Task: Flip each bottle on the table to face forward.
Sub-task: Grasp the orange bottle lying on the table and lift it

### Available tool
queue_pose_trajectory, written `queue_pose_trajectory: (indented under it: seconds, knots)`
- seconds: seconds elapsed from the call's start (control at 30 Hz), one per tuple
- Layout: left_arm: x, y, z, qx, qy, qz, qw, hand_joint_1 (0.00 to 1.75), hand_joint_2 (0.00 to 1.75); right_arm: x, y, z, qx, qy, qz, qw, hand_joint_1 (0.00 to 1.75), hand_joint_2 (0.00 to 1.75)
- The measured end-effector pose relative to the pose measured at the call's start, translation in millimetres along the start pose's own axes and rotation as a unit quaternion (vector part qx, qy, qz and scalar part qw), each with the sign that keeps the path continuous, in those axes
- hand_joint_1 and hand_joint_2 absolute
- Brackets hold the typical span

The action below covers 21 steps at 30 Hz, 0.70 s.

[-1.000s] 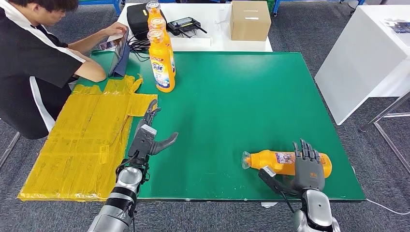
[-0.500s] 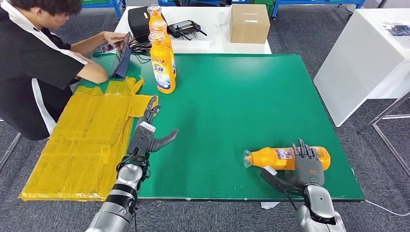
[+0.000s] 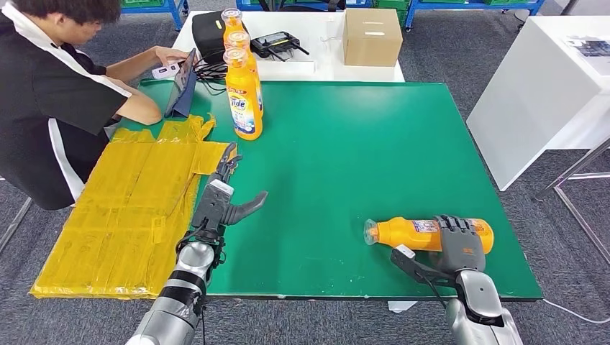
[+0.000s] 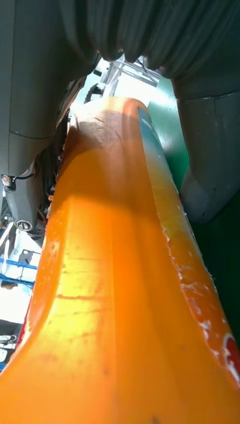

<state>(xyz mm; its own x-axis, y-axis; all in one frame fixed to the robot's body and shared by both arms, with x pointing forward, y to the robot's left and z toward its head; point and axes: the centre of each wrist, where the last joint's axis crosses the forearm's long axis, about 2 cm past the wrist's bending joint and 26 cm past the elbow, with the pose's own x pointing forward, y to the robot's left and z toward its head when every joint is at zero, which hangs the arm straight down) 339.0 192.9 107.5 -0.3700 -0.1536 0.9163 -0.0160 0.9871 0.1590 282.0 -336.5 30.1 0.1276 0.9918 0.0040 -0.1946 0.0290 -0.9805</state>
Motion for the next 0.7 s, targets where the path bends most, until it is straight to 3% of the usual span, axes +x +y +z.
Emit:
queue_pose_trajectory:
  seconds: [0.1, 0.2, 0.33, 0.7]
  knots:
    - [-0.2, -0.2, 0.0, 0.000, 0.001, 0.000, 1.000, 0.00, 1.75, 1.0, -0.3, -0.4, -0.005, -0.002, -0.001, 1.000, 1.75, 1.75]
    - [-0.5, -0.2, 0.8, 0.001, 0.002, -0.001, 1.000, 0.00, 1.75, 7.5, -1.0, 1.0, -0.030, -0.017, -0.014, 0.999, 1.75, 1.75]
    - [-1.7, -0.2, 6.3, -0.001, 0.007, -0.001, 1.000, 0.00, 1.75, 26.1, -9.0, 7.7, -0.093, -0.046, -0.093, 0.990, 1.75, 1.75]
    - [2.1, -11.9, 13.7, -0.033, 0.005, 0.013, 0.999, 0.00, 1.75, 63.2, -49.6, 17.7, -0.229, -0.098, -0.321, 0.914, 1.75, 1.75]
